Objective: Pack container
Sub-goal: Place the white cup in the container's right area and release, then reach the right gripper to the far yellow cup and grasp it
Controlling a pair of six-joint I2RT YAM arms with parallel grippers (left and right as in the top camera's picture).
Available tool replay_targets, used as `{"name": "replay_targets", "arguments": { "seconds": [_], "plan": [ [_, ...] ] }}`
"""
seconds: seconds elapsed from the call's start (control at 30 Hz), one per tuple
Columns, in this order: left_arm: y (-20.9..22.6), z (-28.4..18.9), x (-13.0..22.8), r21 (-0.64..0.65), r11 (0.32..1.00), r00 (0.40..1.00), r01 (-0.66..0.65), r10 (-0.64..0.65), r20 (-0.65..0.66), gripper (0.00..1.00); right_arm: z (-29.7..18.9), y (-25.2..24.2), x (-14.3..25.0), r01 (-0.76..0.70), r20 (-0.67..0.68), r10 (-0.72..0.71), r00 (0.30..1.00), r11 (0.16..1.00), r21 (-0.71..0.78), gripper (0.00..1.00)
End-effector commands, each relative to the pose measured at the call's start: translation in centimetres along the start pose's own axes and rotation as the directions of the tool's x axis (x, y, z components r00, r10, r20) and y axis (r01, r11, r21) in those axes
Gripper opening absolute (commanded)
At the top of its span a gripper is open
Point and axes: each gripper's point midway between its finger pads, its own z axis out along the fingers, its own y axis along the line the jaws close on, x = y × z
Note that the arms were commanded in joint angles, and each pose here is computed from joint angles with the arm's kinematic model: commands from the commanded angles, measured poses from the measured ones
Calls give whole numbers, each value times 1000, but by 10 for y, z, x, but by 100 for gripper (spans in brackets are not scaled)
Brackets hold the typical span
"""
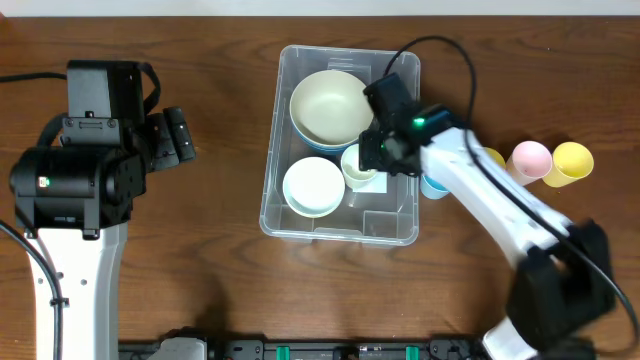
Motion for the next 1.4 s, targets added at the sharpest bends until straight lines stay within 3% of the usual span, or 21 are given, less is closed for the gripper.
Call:
{"name": "replay_targets", "arguments": {
  "seconds": [0.0, 0.17, 0.27, 0.43, 0.57, 1.07, 1.3, 1.37],
  "plan": [
    [1, -2, -2, -2, 1000, 1000, 21, -21, 5, 98, -89, -8, -39, -20, 222, 32, 974, 998, -56, 67],
    [1, -2, -2, -2, 1000, 1000, 21, -21, 5, 98, -161, -94, -50, -218, 386, 193, 902, 976, 23, 79],
    [1, -2, -2, -2, 1000, 1000, 21, -21, 5, 98, -187, -159, -46, -389, 434, 327, 839, 920, 60, 83],
    [1, -2, -2, -2, 1000, 1000, 21, -21, 5, 98, -198, -266, -27, -656, 460, 546, 700, 747, 109, 89],
    [1, -2, -2, -2, 1000, 1000, 21, -21, 5, 98, -182, -318, -21, -771, 415, 686, 598, 634, 62, 88],
    [1, -2, -2, -2, 1000, 1000, 21, -21, 5, 98, -65, -389, 16, -849, 141, 848, 511, 473, 234, 86],
    [1, -2, -2, -2, 1000, 1000, 21, -21, 5, 98, -37, -404, 24, -854, 97, 867, 488, 452, 258, 86],
    [1, -2, -2, -2, 1000, 1000, 21, -21, 5, 98, -31, -407, 23, -851, 94, 865, 494, 458, 259, 82]
  ]
}}
